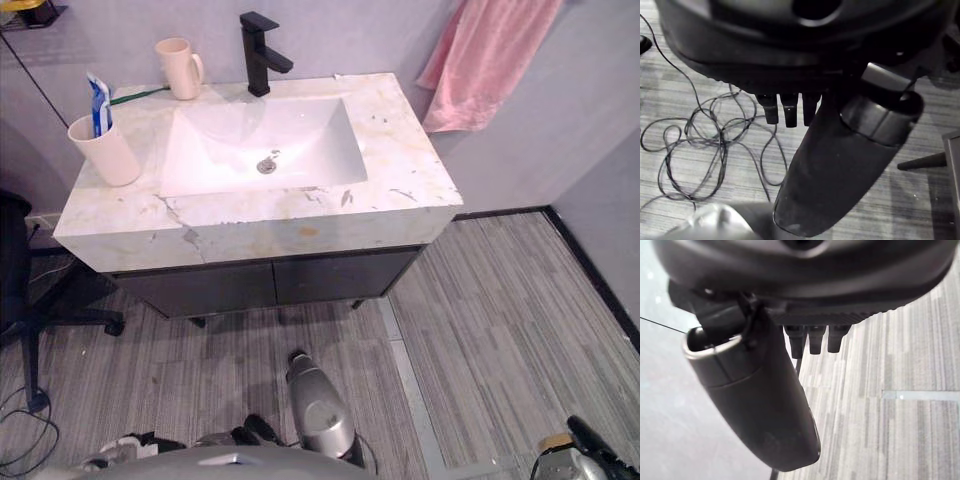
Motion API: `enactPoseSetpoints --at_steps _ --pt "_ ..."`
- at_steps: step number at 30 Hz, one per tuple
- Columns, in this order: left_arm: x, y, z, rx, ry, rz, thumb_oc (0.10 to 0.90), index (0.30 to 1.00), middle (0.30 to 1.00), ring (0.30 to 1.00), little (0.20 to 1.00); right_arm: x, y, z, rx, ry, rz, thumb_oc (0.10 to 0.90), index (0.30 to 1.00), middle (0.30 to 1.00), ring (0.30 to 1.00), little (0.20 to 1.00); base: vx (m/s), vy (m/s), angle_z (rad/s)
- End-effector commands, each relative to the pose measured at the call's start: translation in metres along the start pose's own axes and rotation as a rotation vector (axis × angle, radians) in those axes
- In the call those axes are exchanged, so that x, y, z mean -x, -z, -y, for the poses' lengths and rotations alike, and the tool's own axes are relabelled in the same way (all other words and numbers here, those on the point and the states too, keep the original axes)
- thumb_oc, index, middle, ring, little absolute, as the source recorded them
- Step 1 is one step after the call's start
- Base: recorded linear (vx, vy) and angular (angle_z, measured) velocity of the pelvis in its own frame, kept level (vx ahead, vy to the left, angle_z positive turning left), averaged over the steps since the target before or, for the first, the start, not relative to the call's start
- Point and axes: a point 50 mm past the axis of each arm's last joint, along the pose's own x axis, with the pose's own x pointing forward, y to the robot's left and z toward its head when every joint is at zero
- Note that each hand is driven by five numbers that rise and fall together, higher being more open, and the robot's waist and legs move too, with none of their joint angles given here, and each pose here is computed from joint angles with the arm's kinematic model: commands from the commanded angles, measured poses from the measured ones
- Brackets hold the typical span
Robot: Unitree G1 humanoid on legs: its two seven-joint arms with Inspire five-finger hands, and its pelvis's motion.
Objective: Organize the bathroom.
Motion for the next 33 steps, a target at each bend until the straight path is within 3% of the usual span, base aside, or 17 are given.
enactPoseSetpoints --at_steps 1,8,19,26,33 --pt "-0.002 0.009 -0.037 0.048 -0.103 -0.019 0.800 0.900 0.900 0.900 0.900 0.014 -0.050 -0.042 0.056 -0.172 0.285 0.800 0.900 0.900 0.900 0.900 0.00 -0.180 -1.44" --pt "-0.002 0.015 -0.034 0.052 -0.097 -0.050 0.800 0.900 0.900 0.900 0.900 0.033 -0.053 -0.080 0.192 -0.311 0.366 0.800 0.900 0.900 0.900 0.900 0.06 -0.175 -1.11" --pt "-0.001 0.013 -0.019 0.066 -0.022 -0.026 0.800 0.900 0.900 0.900 0.900 0.042 -0.039 -0.074 0.205 -0.362 0.395 0.800 0.900 0.900 0.900 0.900 0.07 -0.149 -0.13" --pt "0.001 -0.002 0.002 0.040 0.075 0.066 0.800 0.900 0.900 0.900 0.900 0.060 0.006 -0.075 0.151 -0.350 0.291 0.800 0.900 0.900 0.900 0.900 -0.01 0.078 -0.22" --pt "-0.001 -0.006 -0.032 0.036 0.122 0.074 0.800 0.900 0.900 0.900 0.900 0.060 0.019 -0.080 0.202 -0.389 0.254 0.800 0.900 0.900 0.900 0.900 -0.01 0.132 -0.03"
